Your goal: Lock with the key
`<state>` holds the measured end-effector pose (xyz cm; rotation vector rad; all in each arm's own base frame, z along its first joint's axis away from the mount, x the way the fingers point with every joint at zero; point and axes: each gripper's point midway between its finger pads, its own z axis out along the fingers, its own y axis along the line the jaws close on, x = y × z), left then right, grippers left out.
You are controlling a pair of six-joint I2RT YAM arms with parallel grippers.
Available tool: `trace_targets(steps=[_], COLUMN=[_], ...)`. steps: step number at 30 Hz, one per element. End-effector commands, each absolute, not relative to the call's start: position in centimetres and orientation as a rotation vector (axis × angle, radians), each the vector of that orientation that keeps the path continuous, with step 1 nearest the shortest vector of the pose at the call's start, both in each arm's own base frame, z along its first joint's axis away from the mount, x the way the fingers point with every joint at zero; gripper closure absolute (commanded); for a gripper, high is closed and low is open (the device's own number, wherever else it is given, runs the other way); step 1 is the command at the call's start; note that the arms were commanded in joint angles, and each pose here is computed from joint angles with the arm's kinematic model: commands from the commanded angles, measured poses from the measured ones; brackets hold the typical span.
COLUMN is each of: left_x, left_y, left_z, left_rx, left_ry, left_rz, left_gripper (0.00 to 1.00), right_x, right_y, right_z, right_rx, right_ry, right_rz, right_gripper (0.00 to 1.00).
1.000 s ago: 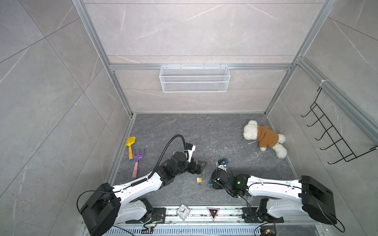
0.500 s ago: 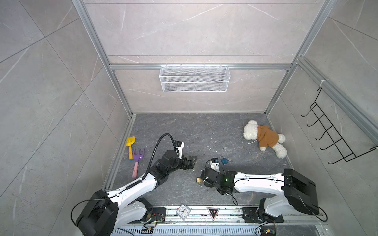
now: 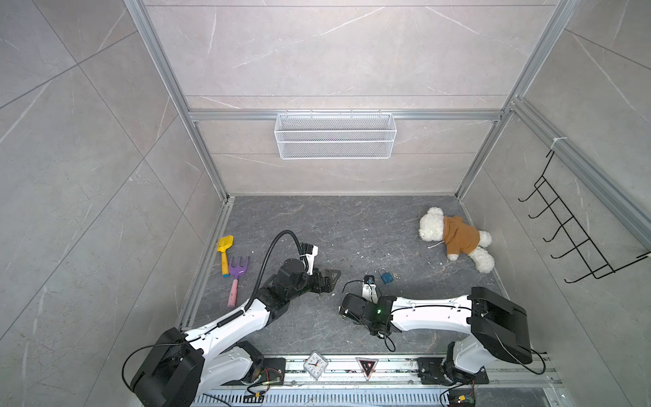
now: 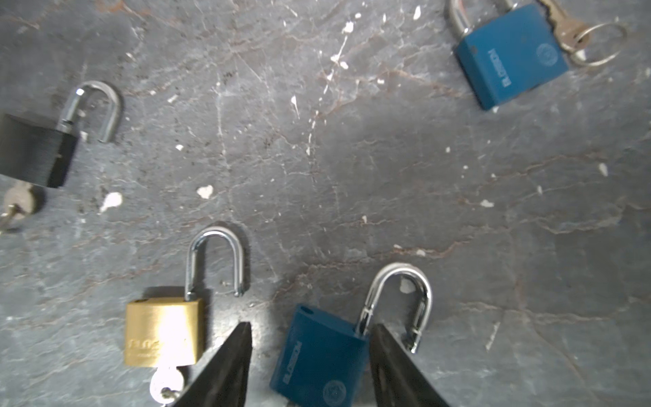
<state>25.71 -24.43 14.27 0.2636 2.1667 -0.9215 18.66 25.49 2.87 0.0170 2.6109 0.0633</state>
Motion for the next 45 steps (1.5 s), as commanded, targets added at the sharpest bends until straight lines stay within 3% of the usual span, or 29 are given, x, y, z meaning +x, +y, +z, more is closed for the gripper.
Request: trace_targets(steps=[1, 23, 33, 45], left_x=[26.2, 26.1, 26.2, 26.3], left_y=[-24.8, -25.9, -26.2, -27.0], left_z=[15.5, 14.8, 14.4, 13.7], left_rx=[0.266, 0.286, 0.294, 0.309], left_ry=[2.118, 2.147, 2.158, 2.175], left_rz=[-0.958, -1.014, -1.016, -1.056], left_gripper=[0.01, 0.01, 0.01, 0.03], right_x=[18.2, 16.4, 16.3, 16.7], right_y=[24.6, 23.6, 23.1, 22.5], right_z=[1.7, 0.2, -0.1, 0.6], right_rx=[0.041, -0.029, -0.119, -0.172], right_ry=[2.626, 2.698, 2.726, 2.683], right_rz=[0.021, 0.082, -0.048, 0.011], right_gripper=[0.44, 0.52, 0.53, 0.64])
